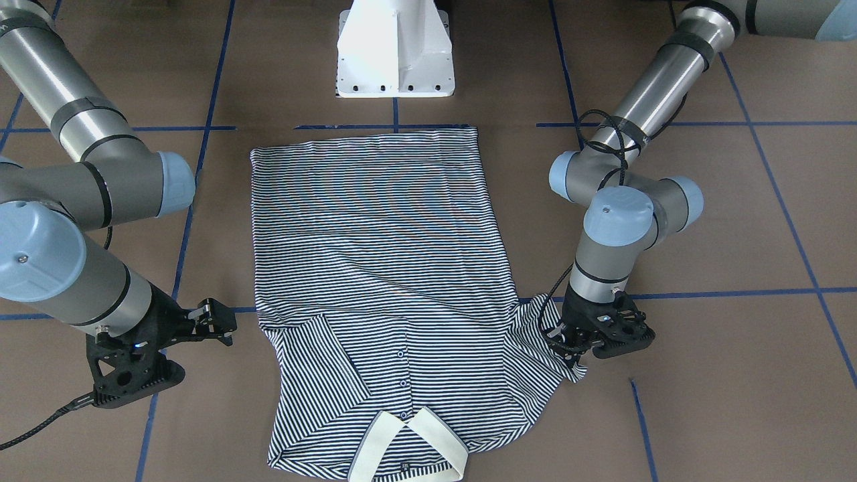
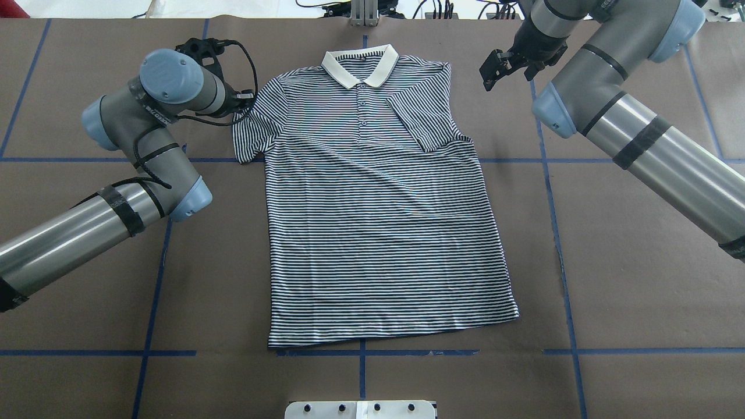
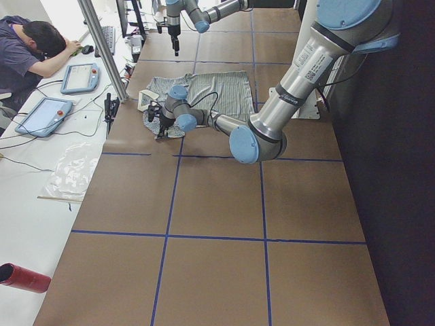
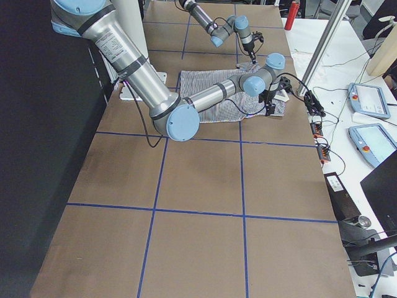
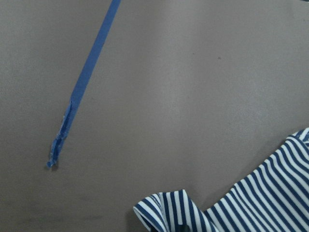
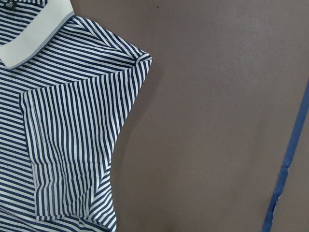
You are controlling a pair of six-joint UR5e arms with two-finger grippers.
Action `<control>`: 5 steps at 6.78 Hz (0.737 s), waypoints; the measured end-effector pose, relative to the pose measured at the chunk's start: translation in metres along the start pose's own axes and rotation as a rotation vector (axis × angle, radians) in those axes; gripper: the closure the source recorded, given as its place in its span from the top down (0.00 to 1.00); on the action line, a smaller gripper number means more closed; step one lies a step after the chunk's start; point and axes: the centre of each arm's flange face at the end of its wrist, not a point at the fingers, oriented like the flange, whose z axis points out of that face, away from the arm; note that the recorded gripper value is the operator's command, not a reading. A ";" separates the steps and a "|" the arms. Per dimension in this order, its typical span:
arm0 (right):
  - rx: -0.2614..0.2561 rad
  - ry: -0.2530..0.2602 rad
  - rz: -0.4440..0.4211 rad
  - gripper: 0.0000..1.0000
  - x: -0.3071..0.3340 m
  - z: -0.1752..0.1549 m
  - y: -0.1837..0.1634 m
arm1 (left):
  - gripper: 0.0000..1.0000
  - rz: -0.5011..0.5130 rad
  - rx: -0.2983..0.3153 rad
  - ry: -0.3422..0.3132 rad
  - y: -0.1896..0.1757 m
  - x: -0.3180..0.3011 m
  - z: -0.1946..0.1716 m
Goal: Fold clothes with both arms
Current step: 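Grasp the other sleeve with the left gripper and fold it inward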
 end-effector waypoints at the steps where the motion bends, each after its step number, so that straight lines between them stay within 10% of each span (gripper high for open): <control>1: 0.006 -0.002 -0.005 1.00 0.007 0.005 0.005 | 0.00 -0.015 -0.003 -0.007 -0.004 0.023 -0.022; 3: 0.023 -0.010 -0.018 1.00 0.022 0.016 0.015 | 0.00 -0.145 -0.026 -0.017 0.004 0.104 -0.058; 5: 0.027 -0.012 -0.019 1.00 0.024 0.017 0.017 | 1.00 -0.256 -0.003 -0.038 0.034 0.170 -0.034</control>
